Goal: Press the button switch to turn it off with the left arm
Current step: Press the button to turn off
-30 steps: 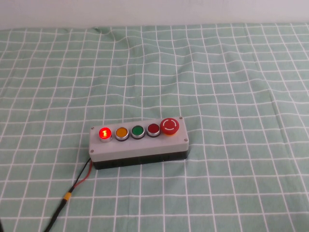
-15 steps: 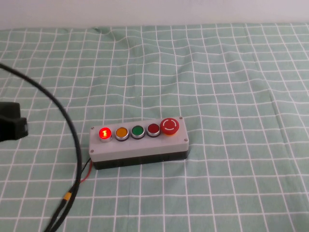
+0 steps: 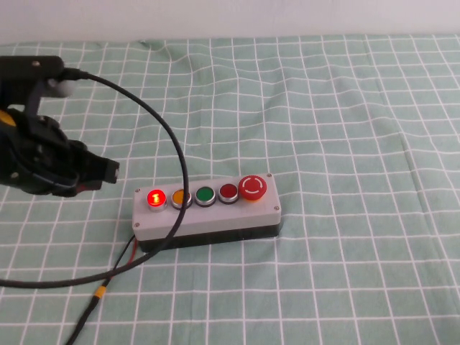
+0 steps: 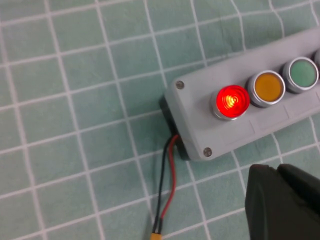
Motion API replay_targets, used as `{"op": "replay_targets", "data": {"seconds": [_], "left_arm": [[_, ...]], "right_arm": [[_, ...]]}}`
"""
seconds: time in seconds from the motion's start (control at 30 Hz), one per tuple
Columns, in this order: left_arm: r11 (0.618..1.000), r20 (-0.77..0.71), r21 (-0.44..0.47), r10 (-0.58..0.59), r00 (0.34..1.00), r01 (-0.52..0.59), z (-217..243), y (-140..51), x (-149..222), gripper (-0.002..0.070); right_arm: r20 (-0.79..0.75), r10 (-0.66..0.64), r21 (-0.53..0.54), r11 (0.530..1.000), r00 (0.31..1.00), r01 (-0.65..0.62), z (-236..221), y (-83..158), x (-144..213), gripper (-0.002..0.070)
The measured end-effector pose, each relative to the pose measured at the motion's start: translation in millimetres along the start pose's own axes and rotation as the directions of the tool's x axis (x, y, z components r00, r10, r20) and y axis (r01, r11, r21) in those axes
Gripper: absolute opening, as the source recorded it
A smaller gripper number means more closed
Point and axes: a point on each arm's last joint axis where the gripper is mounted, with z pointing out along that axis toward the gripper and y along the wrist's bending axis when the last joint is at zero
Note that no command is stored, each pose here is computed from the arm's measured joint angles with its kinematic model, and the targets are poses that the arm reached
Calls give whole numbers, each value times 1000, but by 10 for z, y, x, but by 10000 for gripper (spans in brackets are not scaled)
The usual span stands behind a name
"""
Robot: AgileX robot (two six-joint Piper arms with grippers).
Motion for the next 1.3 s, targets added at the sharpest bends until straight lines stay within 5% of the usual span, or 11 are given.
{"op": "replay_targets", "data": {"seconds": [0.5, 1.3], "left_arm": [[990, -119, 120, 84, 989, -70, 696, -223, -400, -2], [992, -302, 65, 122, 946, -108, 1245, -188, -379, -2]], "right_arm": [[0, 0, 0, 1000, 1000, 0, 0, 0, 0, -17], [0, 0, 0, 1000, 1000, 0, 0, 0, 0, -17]]}}
